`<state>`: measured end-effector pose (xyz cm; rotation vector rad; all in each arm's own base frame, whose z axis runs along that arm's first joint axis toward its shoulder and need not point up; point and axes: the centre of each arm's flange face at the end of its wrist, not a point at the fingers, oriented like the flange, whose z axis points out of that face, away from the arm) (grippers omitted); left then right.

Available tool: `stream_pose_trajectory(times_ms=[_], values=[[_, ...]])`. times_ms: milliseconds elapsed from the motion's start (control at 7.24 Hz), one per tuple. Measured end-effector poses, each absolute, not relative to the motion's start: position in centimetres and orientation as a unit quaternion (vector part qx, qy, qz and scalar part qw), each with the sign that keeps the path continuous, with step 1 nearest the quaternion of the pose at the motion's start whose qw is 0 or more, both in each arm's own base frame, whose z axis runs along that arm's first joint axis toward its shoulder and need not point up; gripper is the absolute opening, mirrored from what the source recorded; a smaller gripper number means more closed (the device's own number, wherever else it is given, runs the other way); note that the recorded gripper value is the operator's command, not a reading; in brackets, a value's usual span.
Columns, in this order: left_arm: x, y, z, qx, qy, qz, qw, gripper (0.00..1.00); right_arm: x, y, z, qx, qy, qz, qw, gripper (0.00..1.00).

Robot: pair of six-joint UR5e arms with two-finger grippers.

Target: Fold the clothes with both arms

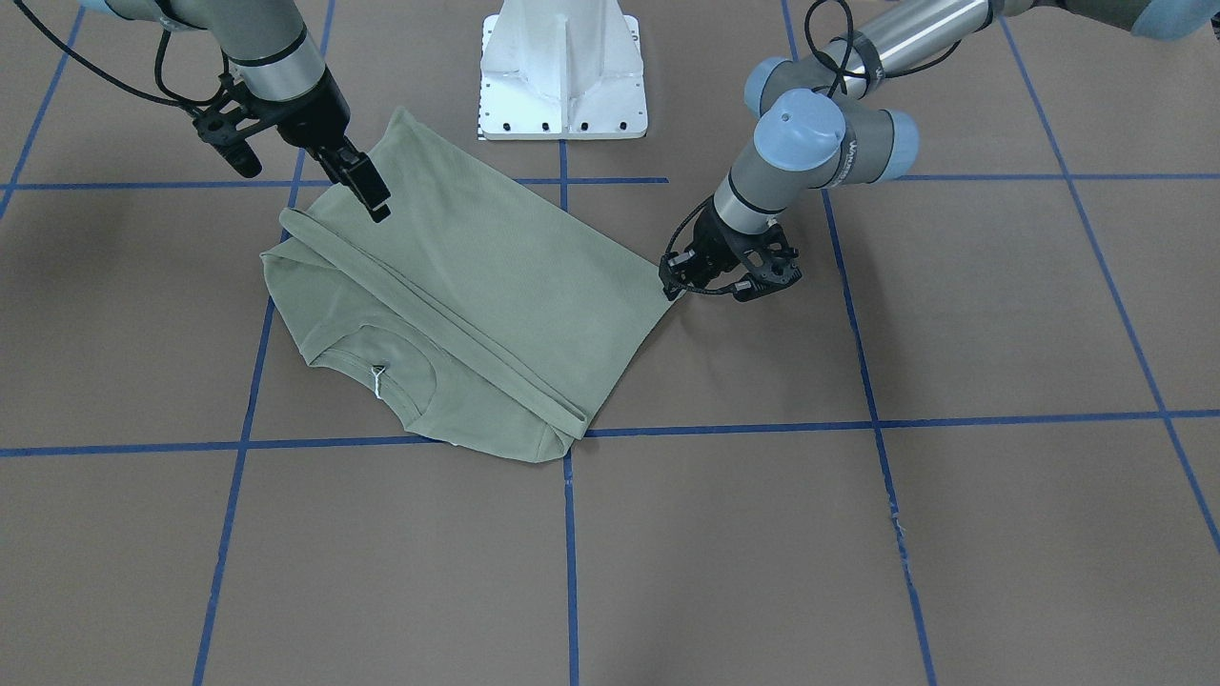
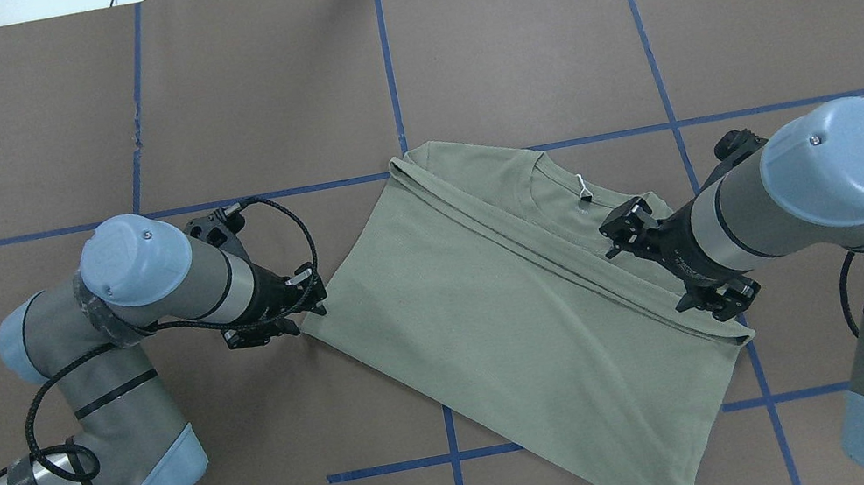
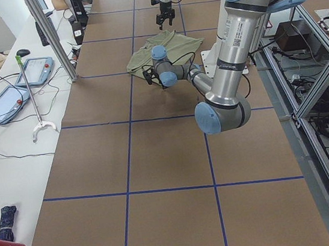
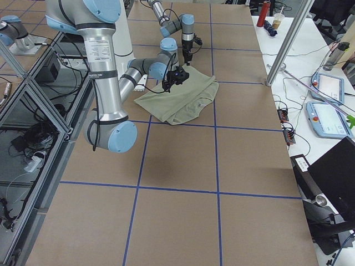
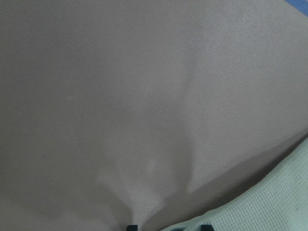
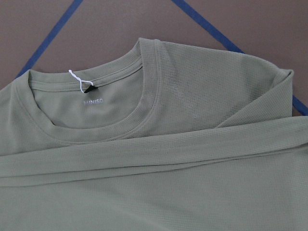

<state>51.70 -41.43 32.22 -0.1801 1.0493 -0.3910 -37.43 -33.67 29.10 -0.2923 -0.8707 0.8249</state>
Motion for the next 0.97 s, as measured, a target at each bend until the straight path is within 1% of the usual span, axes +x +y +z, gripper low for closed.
stream_pose_trajectory(times_ms=[138, 276, 415, 967], values=[[51.69, -41.42, 32.21, -0.085, 0.497, -0.185, 0.843, 0.28, -37.36, -33.73, 29.21, -0.137, -0.407, 0.388, 0.815, 1.00], [51.68, -41.41, 32.21, -0.085, 0.497, -0.185, 0.843, 0.10, -37.24, -33.83, 29.37, -0.136, -0.406, 0.390, 0.815, 1.00], [51.69, -41.42, 32.15, -0.085, 0.497, -0.185, 0.843, 0.00, -37.09, -33.96, 29.52, -0.136, -0.404, 0.392, 0.815, 1.00], [50.93, -41.59, 31.71, -0.080, 0.503, -0.183, 0.841, 0.00, -36.98, -34.18, 29.38, -0.135, -0.406, 0.394, 0.814, 1.00]])
